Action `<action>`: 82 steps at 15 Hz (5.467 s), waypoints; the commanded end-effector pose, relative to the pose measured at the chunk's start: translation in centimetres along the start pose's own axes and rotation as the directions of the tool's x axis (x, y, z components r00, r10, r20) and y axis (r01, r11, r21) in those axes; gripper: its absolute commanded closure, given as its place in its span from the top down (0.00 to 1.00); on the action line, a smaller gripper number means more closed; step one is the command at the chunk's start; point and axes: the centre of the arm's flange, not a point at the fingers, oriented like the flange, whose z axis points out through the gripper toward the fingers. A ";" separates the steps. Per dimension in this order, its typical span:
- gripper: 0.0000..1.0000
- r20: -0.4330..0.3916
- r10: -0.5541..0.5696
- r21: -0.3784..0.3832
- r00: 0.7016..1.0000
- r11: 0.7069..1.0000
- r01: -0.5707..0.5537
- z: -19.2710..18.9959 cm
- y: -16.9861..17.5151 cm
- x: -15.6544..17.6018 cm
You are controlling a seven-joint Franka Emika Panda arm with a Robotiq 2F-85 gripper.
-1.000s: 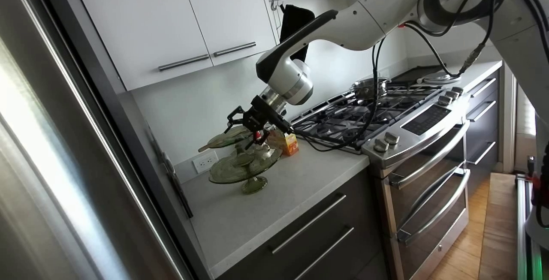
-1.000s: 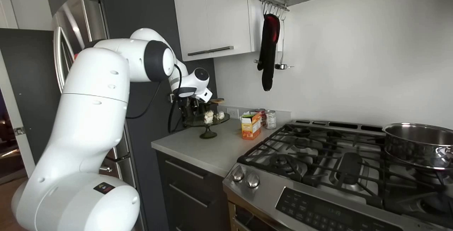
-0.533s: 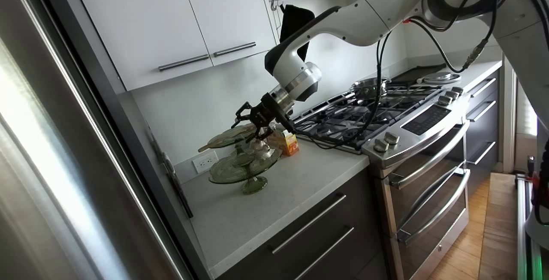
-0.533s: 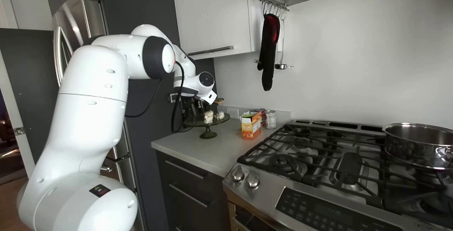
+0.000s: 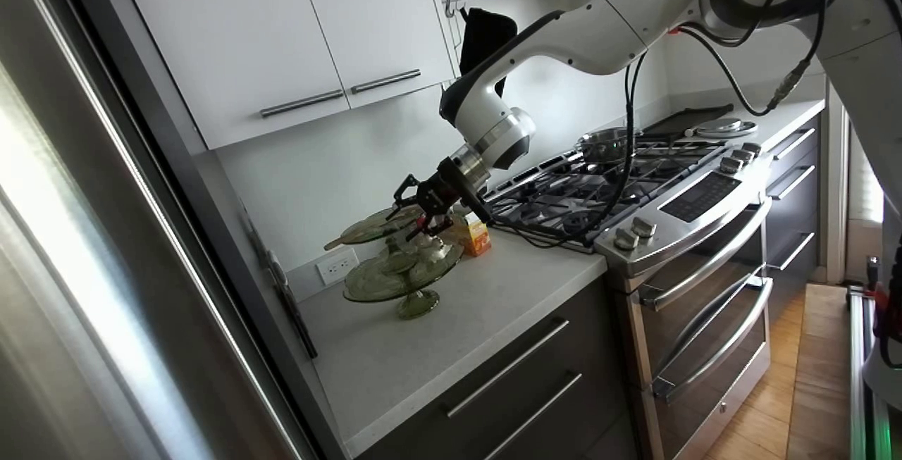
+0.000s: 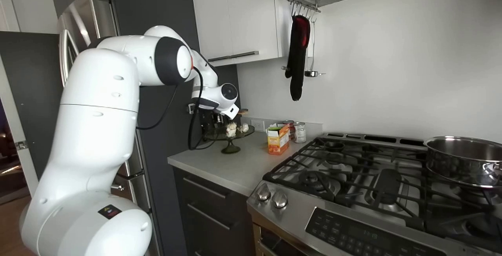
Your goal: Pick up one green packet from the top of the serving tray and put it in the orange box
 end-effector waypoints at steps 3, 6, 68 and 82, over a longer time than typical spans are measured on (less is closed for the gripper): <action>0.59 0.046 0.004 0.012 0.999 1.000 -0.005 -1.5 0.5 -1.3; 0.49 0.043 0.007 0.021 0.999 1.000 -0.008 -1.5 0.2 -1.3; 0.01 -0.706 -0.008 -0.163 0.708 0.975 -0.152 -13.2 0.0 -2.9; 0.00 -0.696 -0.114 -0.234 0.709 0.969 -0.074 -10.2 0.2 5.1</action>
